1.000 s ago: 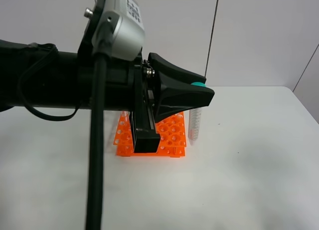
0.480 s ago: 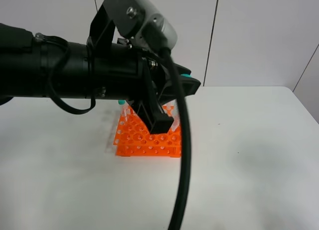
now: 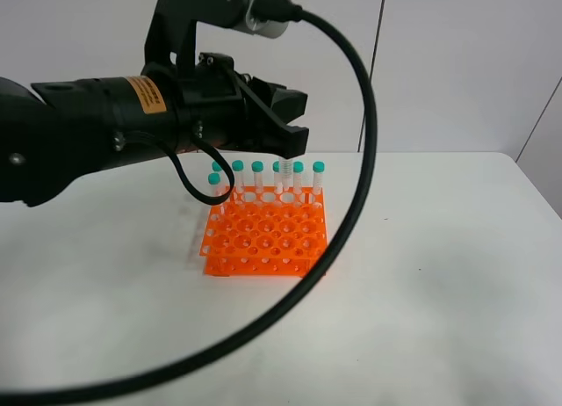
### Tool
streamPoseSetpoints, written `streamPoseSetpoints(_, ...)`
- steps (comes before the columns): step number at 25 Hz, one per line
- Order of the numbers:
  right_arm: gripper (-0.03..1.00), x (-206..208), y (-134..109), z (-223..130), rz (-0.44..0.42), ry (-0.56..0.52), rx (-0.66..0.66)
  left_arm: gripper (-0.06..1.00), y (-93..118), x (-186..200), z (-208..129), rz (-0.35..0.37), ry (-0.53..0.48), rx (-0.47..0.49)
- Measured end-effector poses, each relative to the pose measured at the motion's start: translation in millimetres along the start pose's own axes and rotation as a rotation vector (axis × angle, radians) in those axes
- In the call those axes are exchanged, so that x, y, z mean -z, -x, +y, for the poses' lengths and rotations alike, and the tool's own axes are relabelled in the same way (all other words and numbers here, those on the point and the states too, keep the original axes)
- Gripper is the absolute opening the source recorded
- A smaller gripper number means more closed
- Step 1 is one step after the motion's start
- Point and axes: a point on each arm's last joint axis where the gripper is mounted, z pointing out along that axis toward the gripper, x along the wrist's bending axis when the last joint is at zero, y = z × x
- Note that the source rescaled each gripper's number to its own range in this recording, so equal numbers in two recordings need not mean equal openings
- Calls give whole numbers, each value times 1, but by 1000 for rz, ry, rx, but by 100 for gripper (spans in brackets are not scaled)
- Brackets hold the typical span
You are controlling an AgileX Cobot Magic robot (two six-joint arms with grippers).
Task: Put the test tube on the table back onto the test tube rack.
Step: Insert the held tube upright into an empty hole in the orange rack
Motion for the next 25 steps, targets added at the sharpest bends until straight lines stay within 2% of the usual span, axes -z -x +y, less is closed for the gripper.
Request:
streamPoseSetpoints(5, 84, 0, 0, 0, 0, 0, 0, 0, -34, -17, -13, 57, 9, 72)
streamPoseSetpoints(14, 84, 0, 0, 0, 0, 0, 0, 0, -82, -31, -54, 141, 80, 96)
streamPoseSetpoints(19, 84, 0, 0, 0, 0, 0, 0, 0, -99, -38, -72, 169, 95, 82)
streamPoseSetpoints(25, 84, 0, 0, 0, 0, 0, 0, 0, -104, -54, -98, 164, 70, 62)
